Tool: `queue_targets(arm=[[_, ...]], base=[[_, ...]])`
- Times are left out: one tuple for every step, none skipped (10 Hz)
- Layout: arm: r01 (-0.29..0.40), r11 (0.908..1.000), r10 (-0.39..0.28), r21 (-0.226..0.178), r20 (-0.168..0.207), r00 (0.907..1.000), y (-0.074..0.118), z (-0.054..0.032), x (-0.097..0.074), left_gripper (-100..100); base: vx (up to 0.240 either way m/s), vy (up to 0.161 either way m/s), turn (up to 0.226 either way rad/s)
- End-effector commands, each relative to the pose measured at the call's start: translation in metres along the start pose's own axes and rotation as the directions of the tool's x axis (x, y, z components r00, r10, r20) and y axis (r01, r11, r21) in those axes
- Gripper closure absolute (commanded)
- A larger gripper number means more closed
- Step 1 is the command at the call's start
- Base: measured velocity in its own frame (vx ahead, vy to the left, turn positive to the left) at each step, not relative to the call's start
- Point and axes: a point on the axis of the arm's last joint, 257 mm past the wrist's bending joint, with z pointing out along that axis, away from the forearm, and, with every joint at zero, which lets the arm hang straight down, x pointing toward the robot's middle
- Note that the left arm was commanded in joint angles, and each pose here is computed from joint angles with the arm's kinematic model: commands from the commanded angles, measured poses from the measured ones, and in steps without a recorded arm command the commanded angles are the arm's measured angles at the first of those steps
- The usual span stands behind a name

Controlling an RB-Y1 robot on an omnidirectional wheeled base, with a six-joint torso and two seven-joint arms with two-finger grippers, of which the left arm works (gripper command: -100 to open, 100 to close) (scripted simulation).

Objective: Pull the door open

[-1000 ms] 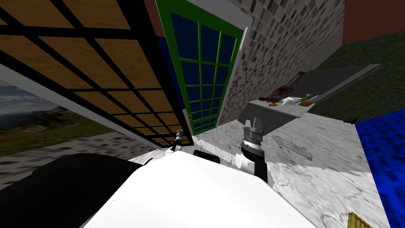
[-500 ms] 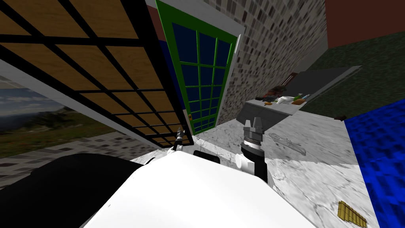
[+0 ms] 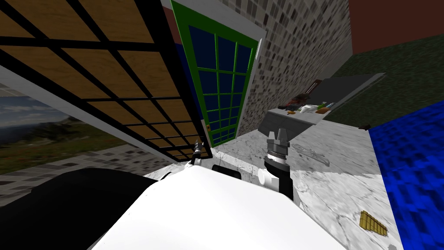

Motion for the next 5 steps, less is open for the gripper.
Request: queue_targets(arm=[[0.069, 0.9976, -0.069, 0.003, 0.004, 0.9976, 0.0017, 0.0009, 0.0029, -100], [0.073, 0.9974, -0.073, 0.003, 0.004, 0.9974, 0.0017, 0.0009, 0.0029, -100], [0.129, 0.9917, -0.129, 0.006, 0.008, 0.9917, 0.0033, 0.0015, 0.0051, -100], [0.169, 0.9855, -0.169, 0.01, 0.012, 0.9855, 0.0049, 0.0021, 0.0073, -100], [0.185, 0.9827, -0.185, 0.01, 0.012, 0.9826, 0.0049, 0.0021, 0.0073, -100]], base=[[-0.052, 0.012, -0.032], [-0.042, 0.014, -0.023], [-0.048, 0.013, -0.042], [-0.067, 0.0, -0.057], [-0.049, 0.004, -0.016]])
